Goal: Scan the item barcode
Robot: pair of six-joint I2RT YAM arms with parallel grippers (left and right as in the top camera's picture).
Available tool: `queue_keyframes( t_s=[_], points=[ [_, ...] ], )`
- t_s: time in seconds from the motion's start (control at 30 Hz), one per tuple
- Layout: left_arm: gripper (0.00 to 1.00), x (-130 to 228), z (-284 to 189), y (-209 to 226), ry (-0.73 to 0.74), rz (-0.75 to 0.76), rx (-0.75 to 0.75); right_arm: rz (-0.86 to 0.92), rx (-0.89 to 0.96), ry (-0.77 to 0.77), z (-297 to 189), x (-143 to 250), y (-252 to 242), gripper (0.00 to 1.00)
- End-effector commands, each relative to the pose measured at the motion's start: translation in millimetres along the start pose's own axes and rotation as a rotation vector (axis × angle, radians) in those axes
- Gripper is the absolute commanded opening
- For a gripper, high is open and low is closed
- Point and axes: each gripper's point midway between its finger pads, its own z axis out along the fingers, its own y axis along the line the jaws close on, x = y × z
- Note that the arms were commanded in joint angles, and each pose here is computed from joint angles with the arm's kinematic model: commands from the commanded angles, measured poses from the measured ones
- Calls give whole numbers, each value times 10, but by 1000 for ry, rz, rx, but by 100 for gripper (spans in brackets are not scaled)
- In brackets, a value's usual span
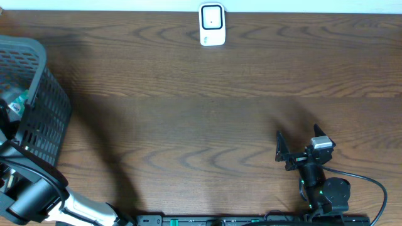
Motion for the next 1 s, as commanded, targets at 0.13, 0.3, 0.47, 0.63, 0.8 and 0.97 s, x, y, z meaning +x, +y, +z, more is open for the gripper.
queue_keyframes(
  t_s=[0.13,0.3,0.47,0.63,0.8,0.97],
  points=[
    [98,43,326,-143,93,105,63,-15,-3,0,-2,3,9,99],
    [98,-23,541,-135,122,143,33,-15,-3,0,-2,3,9,99],
    [98,-260,604,-5,46,104,-42,-15,-3,0,-2,3,9,99],
    [98,-506,598,81,-51,60,-80,-15,-3,0,-2,3,9,99],
    [98,-627,585,115,-101,39,-92,-15,-3,0,-2,3,9,99],
    [98,-770,569,-136,-181,44,55,-15,-3,0,-2,3,9,99]
  ],
)
